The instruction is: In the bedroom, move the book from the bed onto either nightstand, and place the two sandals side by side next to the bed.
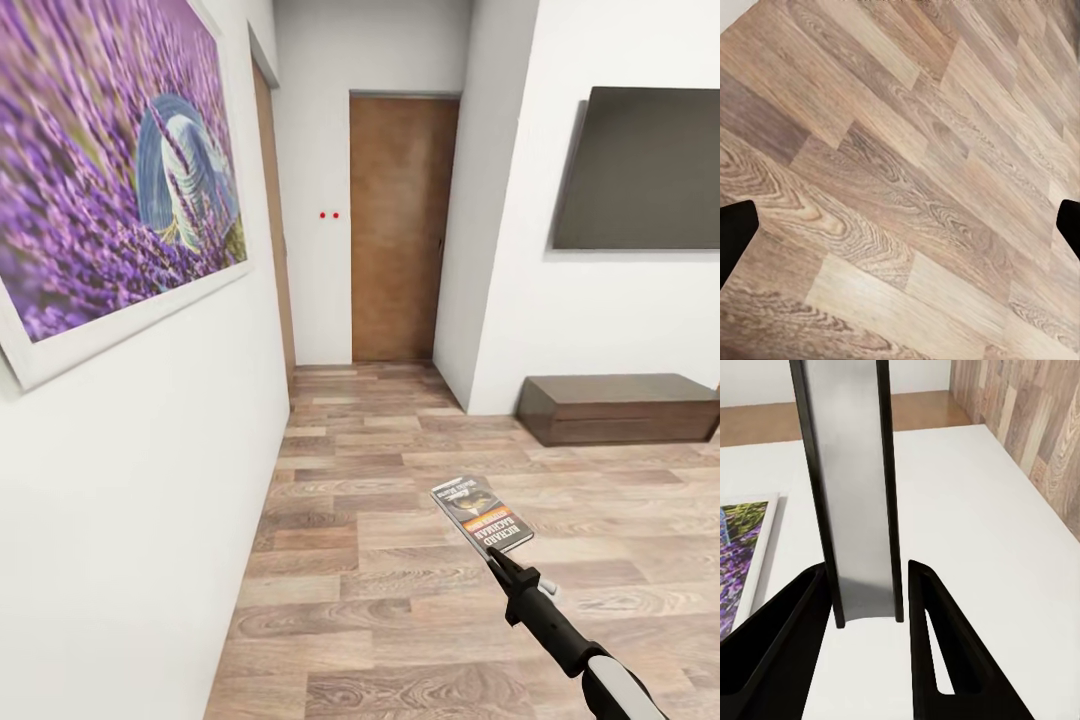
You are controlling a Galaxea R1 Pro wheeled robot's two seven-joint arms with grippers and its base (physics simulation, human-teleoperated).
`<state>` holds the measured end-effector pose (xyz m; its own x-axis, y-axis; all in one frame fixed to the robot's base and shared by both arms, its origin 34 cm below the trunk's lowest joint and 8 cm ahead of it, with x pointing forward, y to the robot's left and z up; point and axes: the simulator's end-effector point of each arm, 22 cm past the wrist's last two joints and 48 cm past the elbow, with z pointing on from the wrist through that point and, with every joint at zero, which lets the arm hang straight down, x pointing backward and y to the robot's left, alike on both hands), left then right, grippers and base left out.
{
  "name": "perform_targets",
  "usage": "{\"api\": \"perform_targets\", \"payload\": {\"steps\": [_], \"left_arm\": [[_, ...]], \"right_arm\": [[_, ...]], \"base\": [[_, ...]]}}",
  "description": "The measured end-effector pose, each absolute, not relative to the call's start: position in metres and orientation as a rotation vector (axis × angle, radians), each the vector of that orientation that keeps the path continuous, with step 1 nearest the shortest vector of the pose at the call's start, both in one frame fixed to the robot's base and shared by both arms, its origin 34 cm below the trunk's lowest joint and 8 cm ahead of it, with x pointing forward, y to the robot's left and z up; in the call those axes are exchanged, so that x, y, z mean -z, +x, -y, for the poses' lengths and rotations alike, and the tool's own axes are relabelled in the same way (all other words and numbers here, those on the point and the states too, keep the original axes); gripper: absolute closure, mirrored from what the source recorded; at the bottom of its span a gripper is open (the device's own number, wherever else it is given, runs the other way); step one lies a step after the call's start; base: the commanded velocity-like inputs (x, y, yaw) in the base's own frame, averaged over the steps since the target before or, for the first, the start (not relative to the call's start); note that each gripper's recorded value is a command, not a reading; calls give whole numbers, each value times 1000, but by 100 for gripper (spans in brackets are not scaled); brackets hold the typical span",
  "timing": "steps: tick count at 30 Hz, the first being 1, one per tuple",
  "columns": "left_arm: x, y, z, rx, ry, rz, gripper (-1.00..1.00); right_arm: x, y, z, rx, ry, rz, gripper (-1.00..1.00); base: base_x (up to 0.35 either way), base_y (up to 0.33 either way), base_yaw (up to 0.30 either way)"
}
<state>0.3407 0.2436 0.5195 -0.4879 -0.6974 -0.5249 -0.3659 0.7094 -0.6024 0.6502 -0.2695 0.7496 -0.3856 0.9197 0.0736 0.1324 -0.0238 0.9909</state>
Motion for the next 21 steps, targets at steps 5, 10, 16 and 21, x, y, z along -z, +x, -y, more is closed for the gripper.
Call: {"api": "perform_targets", "payload": {"steps": [5, 10, 16, 21], "left_arm": [[-519, 341, -244, 534, -806, -2122, -100], [-520, 341, -244, 534, -806, -2122, -100], [-519, 341, -244, 534, -805, -2123, -100], [-519, 341, -244, 535, -804, -2123, -100]], "right_arm": [[-750, 650, 269, -1478, 1125, -1576, 100], [-750, 650, 270, -1478, 1125, -1576, 100], [-750, 650, 269, -1478, 1125, -1576, 100], [-750, 650, 270, -1478, 1124, -1576, 100]], "base": [[210, 0, 0], [215, 0, 0], [220, 0, -8], [227, 0, -81]]}}
